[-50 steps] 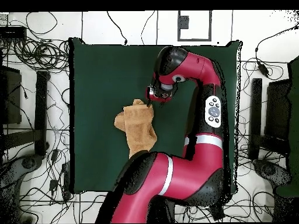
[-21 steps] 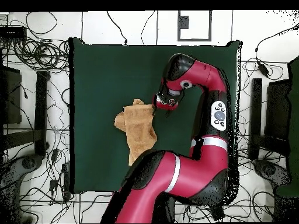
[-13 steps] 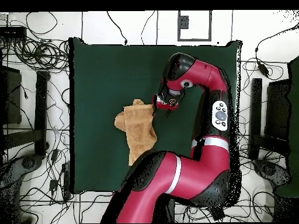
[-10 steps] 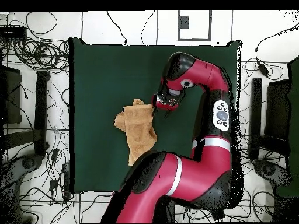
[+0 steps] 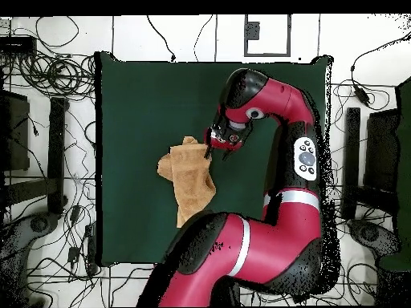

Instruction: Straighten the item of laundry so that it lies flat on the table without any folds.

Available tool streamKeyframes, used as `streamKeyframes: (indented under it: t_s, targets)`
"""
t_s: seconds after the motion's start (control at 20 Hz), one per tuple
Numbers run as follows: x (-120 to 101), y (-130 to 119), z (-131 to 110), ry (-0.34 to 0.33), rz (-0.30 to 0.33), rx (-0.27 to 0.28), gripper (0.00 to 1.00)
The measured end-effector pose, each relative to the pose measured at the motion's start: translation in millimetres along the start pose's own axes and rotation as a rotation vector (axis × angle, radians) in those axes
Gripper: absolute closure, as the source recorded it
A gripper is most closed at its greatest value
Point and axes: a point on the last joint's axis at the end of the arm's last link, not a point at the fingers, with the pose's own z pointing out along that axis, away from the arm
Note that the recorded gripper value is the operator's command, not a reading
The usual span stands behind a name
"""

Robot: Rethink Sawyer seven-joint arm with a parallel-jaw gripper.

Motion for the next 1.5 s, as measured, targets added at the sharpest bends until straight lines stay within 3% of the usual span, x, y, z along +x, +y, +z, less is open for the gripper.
streamKeyframes:
  t_s: [0.55, 1.15, 1.2, 1.5]
  targets:
    - [-0.3, 5.6, -4.8, -0.059, -0.007, -0.010, 0.00]
    - [0.2, 8.5, -1.8, -0.052, -0.009, -0.025, 0.00]
    - [1.0, 11.8, -1.4, -0.047, -0.011, -0.045, 1.00]
    - [2.1, 17.2, 2.5, -0.037, -0.013, -0.064, 1.00]
